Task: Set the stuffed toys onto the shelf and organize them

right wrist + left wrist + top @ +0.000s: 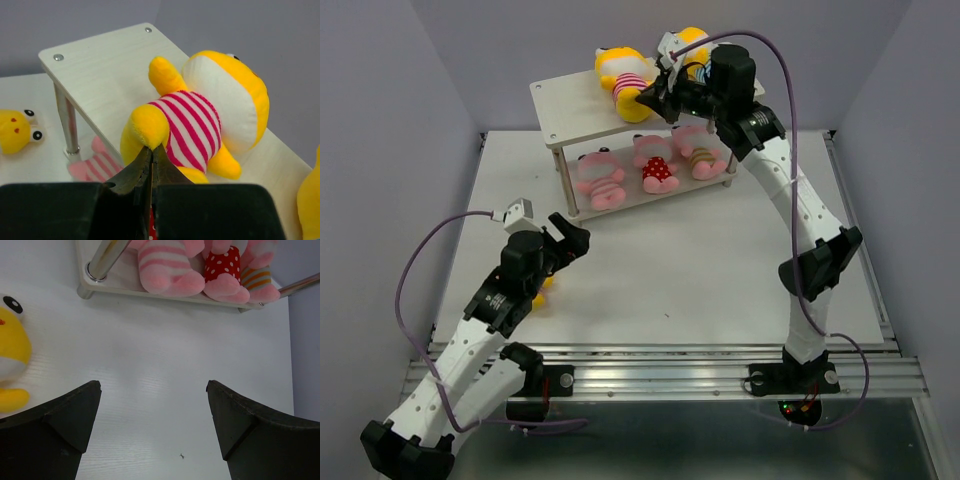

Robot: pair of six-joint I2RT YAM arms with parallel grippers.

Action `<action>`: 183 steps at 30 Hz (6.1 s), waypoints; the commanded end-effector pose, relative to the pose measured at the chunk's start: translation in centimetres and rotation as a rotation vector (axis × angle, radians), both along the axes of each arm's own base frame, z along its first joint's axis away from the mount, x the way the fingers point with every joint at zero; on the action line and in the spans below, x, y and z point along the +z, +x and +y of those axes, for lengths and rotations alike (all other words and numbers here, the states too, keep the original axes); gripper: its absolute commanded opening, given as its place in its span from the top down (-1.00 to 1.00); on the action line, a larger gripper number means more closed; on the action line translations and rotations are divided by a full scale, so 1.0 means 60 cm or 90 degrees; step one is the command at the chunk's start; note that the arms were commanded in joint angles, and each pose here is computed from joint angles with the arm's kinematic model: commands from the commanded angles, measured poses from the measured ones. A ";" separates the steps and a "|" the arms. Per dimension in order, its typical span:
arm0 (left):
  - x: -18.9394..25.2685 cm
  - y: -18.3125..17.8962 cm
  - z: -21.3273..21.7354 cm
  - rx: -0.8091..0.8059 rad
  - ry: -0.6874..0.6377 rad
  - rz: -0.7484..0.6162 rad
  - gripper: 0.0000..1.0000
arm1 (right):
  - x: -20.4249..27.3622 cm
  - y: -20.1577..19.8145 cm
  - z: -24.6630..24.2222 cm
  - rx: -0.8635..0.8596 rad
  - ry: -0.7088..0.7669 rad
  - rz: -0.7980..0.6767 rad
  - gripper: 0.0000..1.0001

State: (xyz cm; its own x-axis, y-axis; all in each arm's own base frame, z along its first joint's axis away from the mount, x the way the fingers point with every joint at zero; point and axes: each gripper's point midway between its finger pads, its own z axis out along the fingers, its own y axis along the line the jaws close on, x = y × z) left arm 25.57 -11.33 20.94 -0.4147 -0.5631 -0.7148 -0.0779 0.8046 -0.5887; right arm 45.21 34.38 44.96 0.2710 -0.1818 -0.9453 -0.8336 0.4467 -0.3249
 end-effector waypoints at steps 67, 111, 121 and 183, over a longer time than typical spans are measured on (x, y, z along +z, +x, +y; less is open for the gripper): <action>0.001 0.002 0.015 0.036 -0.001 0.008 -0.98 | 0.066 0.003 -0.109 -0.276 0.136 0.011 0.99; 0.007 -0.006 0.026 0.053 -0.002 0.007 -0.98 | 0.087 -0.044 -0.098 -0.227 0.142 -0.009 -0.12; 0.008 -0.019 0.039 0.079 -0.007 0.030 -0.98 | 0.129 -0.100 -0.097 -0.161 0.171 -0.018 -0.51; -0.166 0.033 0.158 0.278 0.003 0.211 1.00 | -0.329 -0.310 -0.188 -0.207 0.207 0.422 -1.00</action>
